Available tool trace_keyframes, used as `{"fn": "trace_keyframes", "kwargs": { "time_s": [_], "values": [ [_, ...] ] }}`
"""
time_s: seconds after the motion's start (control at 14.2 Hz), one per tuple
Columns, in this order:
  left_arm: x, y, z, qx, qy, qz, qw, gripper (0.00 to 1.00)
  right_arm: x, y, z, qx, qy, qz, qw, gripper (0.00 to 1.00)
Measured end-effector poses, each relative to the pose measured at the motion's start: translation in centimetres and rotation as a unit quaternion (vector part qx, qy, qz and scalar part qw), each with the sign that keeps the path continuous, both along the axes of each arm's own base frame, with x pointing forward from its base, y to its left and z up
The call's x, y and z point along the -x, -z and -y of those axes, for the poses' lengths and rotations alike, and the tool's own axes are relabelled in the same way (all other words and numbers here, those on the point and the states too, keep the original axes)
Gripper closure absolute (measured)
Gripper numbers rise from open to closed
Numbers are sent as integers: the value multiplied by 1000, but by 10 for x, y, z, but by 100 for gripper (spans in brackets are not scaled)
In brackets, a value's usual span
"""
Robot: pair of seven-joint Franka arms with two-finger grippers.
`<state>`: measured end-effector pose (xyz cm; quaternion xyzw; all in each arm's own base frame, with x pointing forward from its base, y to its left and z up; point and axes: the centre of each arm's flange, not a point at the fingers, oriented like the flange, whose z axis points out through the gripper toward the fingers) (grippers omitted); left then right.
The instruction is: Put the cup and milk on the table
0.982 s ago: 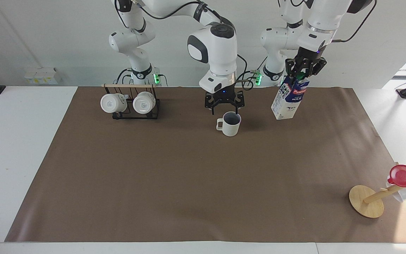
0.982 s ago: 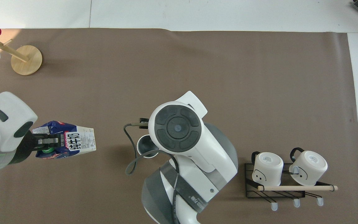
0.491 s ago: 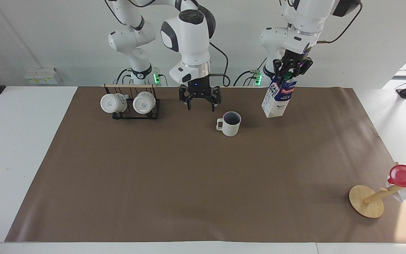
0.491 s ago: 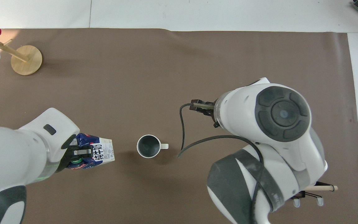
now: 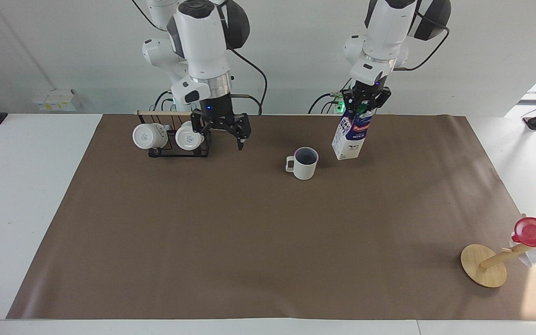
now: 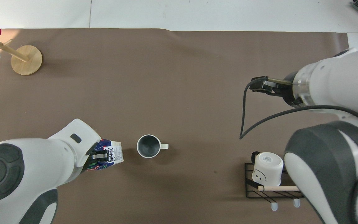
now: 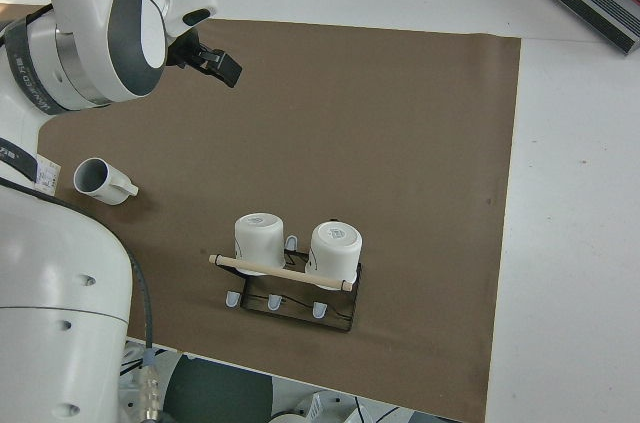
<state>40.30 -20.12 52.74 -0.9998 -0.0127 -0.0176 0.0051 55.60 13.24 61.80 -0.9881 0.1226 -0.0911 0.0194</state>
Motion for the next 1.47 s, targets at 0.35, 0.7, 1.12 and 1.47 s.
{"fn": "trace_keyframes", "kwargs": {
  "time_s": [0.35,0.7,1.12,1.47],
  "values": [
    [0,22,-1,5,-4,11,1000,58,13,-32,30,29,-26,-52,998,0],
    [0,43,-2,11,-7,24,1000,58,23,-50,51,39,-40,-80,995,0],
    [-1,53,5,13,-4,30,999,58,25,-47,76,38,-56,-98,993,0],
    [0,57,14,12,-2,32,999,58,25,-48,94,26,-46,-99,994,0]
  ]
}}
